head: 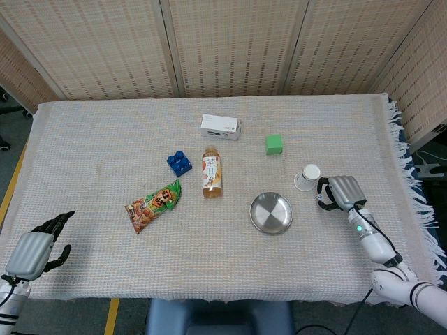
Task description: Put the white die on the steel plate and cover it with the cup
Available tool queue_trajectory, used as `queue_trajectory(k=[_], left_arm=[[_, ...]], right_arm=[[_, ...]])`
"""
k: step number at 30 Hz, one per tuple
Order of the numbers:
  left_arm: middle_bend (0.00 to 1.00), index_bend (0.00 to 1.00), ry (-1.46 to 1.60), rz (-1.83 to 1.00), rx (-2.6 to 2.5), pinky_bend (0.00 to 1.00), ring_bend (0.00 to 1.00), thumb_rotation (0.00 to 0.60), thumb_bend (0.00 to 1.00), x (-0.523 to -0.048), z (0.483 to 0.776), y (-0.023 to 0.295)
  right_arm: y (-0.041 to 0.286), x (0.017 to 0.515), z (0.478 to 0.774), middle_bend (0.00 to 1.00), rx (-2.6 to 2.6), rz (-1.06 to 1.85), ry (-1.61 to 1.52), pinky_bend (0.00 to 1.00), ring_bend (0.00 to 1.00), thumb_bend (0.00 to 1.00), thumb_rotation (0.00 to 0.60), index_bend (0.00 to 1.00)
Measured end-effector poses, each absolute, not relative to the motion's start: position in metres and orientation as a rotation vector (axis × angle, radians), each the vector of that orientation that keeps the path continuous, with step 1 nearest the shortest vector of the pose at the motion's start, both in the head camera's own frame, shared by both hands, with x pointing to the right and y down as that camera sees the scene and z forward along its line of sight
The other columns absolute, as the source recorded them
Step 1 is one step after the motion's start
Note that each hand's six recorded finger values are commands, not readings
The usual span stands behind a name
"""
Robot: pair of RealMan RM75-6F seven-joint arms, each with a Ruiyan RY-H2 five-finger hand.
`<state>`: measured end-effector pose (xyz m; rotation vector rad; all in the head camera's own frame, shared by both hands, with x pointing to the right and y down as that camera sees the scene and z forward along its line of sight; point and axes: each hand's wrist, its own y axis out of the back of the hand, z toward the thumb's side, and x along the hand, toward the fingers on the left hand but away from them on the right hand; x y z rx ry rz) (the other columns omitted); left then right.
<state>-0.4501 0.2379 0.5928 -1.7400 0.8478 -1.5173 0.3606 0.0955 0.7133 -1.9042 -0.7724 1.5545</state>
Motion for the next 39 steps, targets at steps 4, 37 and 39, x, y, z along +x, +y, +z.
queue_trajectory(k=[4,37,39], left_arm=[[0.13,0.08,0.849,-1.518,-1.740,0.41,0.23,0.600,0.44,-0.450,0.593,0.238],[0.13,0.08,0.864,-1.507,-1.736,0.41,0.22,0.600,0.44,-0.452,0.590,0.237],[0.13,0.08,0.863,-1.507,-1.736,0.41,0.22,0.600,0.45,-0.452,0.590,0.237]], right_arm=[[0.103,0.347,0.689,0.84,-1.946,1.527,-0.716,0.83,0.86,0.16,0.600,0.55],[0.106,0.278,0.706,0.84,-2.162,1.379,-0.587,0.83,0.85,0.16,0.600,0.39],[0.105,0.278,0.704,0.84,-2.164,1.366,-0.607,0.82,0.84,0.15,0.600,0.35]])
